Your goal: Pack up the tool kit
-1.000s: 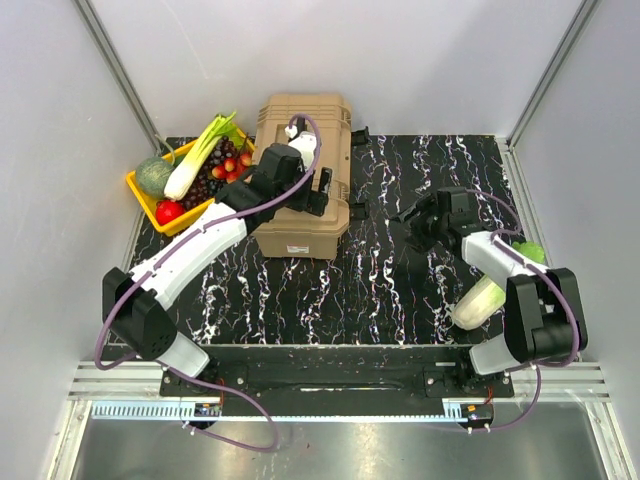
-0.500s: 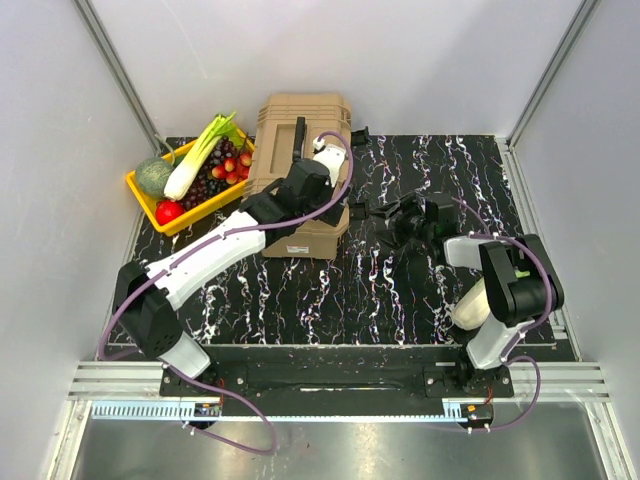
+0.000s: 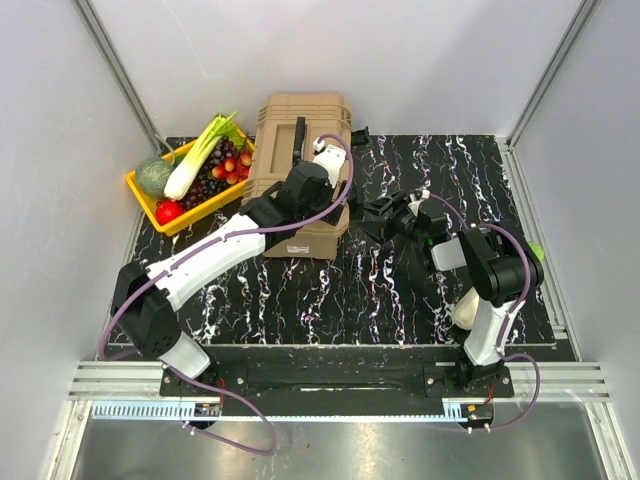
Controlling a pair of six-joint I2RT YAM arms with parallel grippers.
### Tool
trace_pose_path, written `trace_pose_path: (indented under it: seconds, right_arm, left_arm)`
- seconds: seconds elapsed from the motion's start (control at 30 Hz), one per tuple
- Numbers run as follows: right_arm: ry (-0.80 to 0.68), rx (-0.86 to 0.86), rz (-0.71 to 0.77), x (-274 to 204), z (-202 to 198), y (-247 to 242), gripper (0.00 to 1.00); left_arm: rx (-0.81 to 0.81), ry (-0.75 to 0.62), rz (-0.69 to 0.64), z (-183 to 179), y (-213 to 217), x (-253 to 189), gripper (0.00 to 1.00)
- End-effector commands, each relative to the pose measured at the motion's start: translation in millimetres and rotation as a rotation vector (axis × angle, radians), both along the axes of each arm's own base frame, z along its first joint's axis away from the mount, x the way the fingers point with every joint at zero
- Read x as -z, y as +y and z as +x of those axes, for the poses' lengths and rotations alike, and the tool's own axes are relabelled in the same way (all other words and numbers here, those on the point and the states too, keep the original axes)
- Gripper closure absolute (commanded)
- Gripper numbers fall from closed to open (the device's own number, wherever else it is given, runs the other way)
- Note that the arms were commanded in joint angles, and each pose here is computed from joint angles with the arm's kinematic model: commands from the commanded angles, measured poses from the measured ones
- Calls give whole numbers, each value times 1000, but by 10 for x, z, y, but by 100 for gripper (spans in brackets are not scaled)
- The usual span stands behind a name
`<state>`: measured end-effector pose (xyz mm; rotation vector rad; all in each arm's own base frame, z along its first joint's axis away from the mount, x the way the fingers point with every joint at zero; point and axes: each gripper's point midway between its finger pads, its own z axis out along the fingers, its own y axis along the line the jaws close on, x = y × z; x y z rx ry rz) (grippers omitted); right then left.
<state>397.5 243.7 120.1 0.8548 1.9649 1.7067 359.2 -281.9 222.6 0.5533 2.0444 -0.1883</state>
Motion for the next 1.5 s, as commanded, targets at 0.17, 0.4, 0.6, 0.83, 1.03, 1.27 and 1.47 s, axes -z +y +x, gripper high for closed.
trace_pose_path:
  seconds: [0.17, 0.4, 0.6, 0.83, 1.03, 1.27, 1.47]
  right_arm:
    - [-185, -57, 129, -533, -63, 221, 26]
    - [-184, -71, 102, -533, -71, 294, 26]
    - [-88, -42, -43, -257, -64, 244, 26]
    - [-5, -9, -182, 0, -72, 141, 26]
    - [41, 12, -259, 120, -121, 51, 26]
    - [101, 50, -362, 231, -198, -100, 29]
    - [126, 84, -442, 276, -221, -222, 33]
  left_arm:
    - [1, 415, 220, -640, 358, 1143, 25]
    - [0, 411, 204, -630, 332, 1075, 28]
    - [-9, 409, 187, -608, 308, 1006, 22]
    - [-17, 411, 151, -573, 220, 909, 8]
    - [-54, 436, 161, -542, 204, 942, 4]
    - [-56, 448, 168, -561, 214, 973, 5]
    - [-54, 427, 148, -544, 211, 872, 6]
